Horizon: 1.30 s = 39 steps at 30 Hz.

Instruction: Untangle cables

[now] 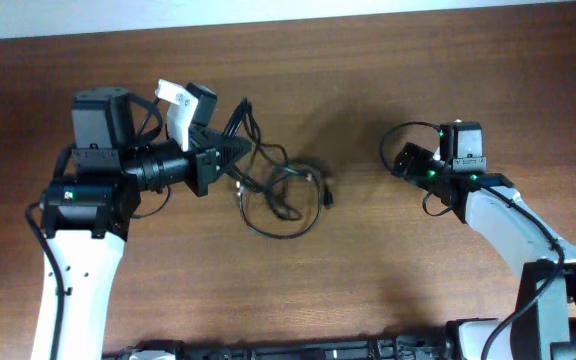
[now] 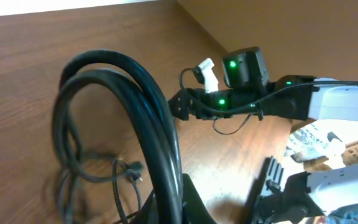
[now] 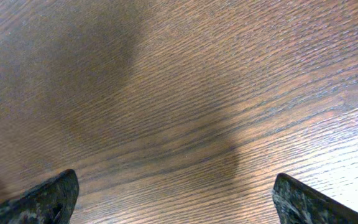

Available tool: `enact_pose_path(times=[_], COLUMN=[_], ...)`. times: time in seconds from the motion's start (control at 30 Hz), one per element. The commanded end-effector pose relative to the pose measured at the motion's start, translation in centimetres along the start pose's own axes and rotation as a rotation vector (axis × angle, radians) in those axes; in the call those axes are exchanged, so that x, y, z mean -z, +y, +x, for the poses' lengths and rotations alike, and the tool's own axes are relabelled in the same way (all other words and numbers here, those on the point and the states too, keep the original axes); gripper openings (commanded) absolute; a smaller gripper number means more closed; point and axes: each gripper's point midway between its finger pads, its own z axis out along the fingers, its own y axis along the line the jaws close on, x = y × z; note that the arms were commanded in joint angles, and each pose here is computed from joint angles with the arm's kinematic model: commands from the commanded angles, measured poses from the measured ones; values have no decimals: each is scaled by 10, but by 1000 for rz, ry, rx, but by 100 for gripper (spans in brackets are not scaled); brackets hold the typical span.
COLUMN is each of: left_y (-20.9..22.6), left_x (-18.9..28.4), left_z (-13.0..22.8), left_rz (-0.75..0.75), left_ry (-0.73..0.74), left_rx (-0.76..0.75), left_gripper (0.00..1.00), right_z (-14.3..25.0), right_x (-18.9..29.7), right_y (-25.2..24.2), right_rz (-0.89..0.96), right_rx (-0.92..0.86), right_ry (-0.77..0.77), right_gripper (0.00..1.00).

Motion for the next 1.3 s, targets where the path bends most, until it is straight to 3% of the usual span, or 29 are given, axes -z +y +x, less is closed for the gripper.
enact_pose_path(times=[0.0,0.17,0.33,0.43,0.5,0.53,0.57,0.6,0.67,0.8,0.93,1.0,1.07,1.13,1.17,1.2,1.27], left_y=[17,48,77,101,111,115,119,124,140,142,143,154,125,90,88,102,144], left_x=[5,10,-11,-30,-38,-41,-44,-47,-42,-41,-42,-36,-49,-72,-82,-76,8], left_z=[-3,17,39,61,73,78,82,87,95,95,93,92,56,30,34,45,53], left_rz=[-111,-292,-287,-278,-273,-271,-269,-278,-369,-382,-383,-463,-339,-302,-406,-611,-1300], left_ry=[3,76,171,252,290,306,319,334,367,369,359,365,292,289,333,407,429], left_rx=[11,68,166,249,288,304,317,329,323,320,308,321,286,155,75,0,49], left_gripper=[0,0,0,6,15,36,82,99,99,99,99,99,99,99,99,99,99], right_z=[3,4,10,10,10,10,10,10,4,-50,-12,-10,-11,-12,-12,-12,-12], right_x=[-1,-1,-1,-1,-1,-1,-1,-1,3,73,118,118,119,119,119,118,118], right_y=[-4,-5,-8,-8,-8,-8,-8,-8,-5,44,117,119,119,119,119,119,119], right_rz=[11,12,24,25,25,26,26,26,16,-178,-642,-657,-658,-658,-656,-655,-655], right_rx=[-9,-9,-11,-11,-11,-11,-11,-11,-9,14,168,196,216,219,218,218,217], right_ry=[18,21,43,44,44,46,46,46,28,-166,3,3,-7,-11,-11,-12,-11], right_gripper=[99,99,99,99,98,99,99,99,99,99,98,98,98,98,98,98,98])
